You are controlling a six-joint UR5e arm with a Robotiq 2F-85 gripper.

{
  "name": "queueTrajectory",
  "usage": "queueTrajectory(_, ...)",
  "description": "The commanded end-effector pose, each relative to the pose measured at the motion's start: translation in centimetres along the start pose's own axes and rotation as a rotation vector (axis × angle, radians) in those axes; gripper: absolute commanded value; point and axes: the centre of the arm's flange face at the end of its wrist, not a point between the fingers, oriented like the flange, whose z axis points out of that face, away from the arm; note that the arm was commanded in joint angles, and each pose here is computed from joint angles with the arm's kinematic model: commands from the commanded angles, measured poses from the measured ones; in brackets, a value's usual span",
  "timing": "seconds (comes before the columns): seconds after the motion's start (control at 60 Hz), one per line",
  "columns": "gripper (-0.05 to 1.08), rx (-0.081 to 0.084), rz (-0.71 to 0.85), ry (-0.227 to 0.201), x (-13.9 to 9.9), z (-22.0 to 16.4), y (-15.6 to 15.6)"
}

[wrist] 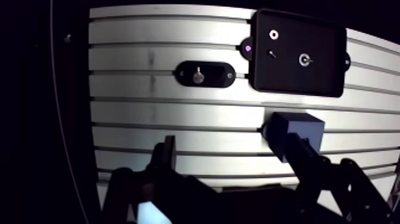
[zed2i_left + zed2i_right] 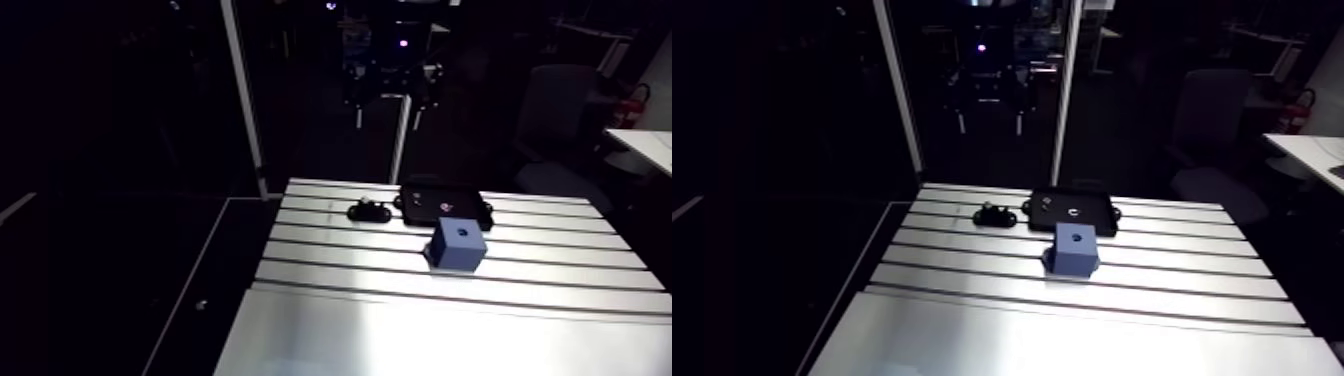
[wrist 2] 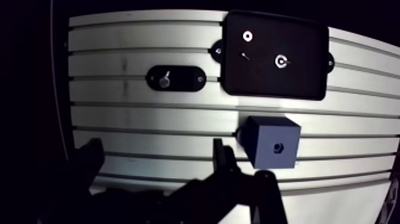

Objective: Pick up the M10 bolt and insert it into the hex recess until seated.

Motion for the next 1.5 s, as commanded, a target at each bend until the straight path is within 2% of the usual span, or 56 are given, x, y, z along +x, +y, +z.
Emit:
queueTrajectory(0.017,0.01,0.0,0.014,0.0,0.1,2.2,-0.9)
queueTrajectory(0.6,0.01,-0.002,0.007,-0.031,1.4,8.4,-1.5)
queueTrajectory(1.167,0.02,-0.002,0.008,0.001,2.1,12.6,-1.7)
queueTrajectory(1.317,0.05,-0.006,0.023,-0.007,2.2,13.6,-1.7)
queueTrajectory(1.5,0.09,-0.004,0.021,-0.019,2.3,15.0,-2.0)
